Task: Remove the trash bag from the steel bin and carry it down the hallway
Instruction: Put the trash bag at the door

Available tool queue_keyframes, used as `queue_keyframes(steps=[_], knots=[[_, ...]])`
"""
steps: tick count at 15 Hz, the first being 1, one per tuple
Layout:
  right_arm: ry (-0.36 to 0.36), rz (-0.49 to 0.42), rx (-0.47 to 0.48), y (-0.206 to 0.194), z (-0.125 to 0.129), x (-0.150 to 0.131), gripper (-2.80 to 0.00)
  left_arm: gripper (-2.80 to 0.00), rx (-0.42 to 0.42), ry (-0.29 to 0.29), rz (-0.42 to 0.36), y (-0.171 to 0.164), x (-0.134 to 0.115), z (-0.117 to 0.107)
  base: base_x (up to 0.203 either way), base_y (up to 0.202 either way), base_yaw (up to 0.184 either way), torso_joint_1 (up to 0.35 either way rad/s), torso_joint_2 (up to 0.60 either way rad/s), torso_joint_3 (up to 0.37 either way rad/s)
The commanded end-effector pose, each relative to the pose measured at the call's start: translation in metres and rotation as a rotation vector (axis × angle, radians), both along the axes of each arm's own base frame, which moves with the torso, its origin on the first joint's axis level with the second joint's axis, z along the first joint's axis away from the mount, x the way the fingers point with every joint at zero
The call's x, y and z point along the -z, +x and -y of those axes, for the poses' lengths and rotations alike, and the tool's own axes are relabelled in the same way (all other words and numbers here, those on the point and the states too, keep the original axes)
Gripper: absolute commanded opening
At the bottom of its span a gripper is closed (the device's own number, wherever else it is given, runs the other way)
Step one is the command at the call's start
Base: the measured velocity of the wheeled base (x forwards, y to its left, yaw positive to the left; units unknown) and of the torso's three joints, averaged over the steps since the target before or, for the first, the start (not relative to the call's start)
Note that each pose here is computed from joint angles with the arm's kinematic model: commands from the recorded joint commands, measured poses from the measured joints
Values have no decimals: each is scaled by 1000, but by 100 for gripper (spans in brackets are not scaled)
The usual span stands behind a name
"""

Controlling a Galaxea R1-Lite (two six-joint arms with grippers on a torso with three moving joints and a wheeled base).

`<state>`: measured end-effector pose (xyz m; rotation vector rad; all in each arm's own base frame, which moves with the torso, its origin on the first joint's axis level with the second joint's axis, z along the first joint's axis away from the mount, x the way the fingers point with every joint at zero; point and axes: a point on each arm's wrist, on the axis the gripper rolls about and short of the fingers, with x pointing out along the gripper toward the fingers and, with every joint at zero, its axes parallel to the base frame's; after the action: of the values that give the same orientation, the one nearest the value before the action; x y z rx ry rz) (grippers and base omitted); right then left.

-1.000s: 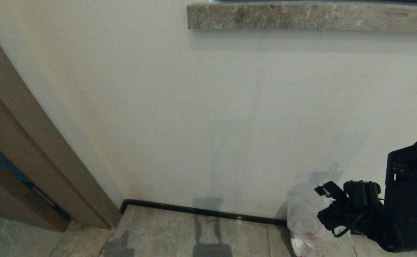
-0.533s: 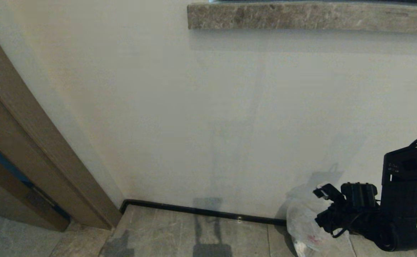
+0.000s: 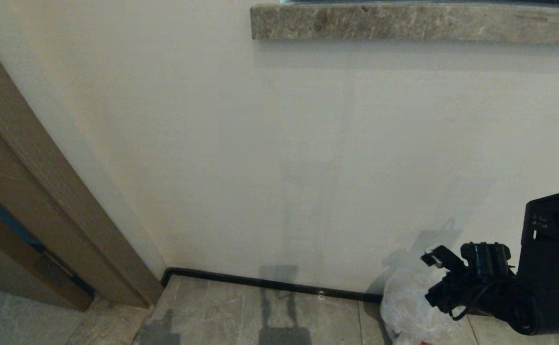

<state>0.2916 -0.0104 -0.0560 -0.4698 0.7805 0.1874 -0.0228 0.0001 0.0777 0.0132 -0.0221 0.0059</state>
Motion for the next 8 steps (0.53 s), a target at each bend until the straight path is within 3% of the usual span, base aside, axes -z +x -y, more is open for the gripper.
queue_keyframes(steps=[1,5,7,8], knots=[[-3,-47,-2,-10,0,-2,0,-280,0,1,-11,1,3,0,0,0,0,0,0,0],[5,62,12,8,3,-21,0,-280,0,1,-11,1,3,0,0,0,0,0,0,0],[6,34,5,4,3,-18,0,-280,0,1,-11,1,3,0,0,0,0,0,0,0],[12,63,6,8,2,-26,0,-280,0,1,-11,1,3,0,0,0,0,0,0,0]])
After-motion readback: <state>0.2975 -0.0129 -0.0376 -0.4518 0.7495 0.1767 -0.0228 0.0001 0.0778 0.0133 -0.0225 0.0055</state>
